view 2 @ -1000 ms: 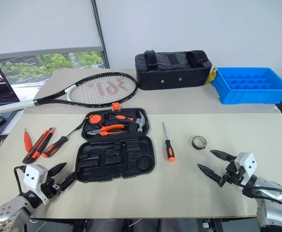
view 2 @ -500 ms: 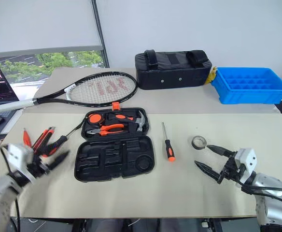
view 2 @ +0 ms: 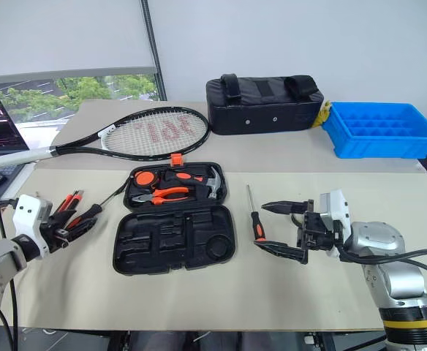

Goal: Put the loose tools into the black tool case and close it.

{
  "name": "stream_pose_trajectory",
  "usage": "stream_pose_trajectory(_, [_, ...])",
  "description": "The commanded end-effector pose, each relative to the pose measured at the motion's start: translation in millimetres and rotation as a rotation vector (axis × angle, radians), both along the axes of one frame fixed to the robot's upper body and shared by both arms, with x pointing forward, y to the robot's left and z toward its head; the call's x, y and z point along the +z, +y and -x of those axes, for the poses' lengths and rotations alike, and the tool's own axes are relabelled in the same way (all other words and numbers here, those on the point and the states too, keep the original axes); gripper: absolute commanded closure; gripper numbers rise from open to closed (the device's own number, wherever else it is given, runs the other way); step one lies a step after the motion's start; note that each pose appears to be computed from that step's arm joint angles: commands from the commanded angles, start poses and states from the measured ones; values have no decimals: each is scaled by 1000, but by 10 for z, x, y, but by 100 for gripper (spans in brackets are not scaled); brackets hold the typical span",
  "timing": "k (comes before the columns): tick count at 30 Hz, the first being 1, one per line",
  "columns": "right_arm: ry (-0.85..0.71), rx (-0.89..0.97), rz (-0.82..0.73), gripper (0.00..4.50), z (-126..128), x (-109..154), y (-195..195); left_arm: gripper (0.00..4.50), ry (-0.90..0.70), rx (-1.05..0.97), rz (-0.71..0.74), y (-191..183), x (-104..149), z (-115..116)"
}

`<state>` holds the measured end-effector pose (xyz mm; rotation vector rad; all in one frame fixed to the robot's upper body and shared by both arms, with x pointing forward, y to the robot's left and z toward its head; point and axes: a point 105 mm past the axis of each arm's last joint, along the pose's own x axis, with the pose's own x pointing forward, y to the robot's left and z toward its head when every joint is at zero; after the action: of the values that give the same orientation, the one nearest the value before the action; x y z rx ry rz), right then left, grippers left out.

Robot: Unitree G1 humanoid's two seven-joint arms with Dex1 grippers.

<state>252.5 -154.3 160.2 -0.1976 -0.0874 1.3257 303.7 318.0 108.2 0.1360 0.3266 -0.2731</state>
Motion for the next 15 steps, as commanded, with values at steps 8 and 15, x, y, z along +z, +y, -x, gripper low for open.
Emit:
stream_pose_trajectory(8, [-63, -14, -111, 0, 33, 221, 44, 205, 205, -57, -8, 9, -175, 30])
stream_pose_trajectory(15, [-74, -37, -194, 0, 38, 342, 30, 353, 64, -83, 37, -36, 167, -53])
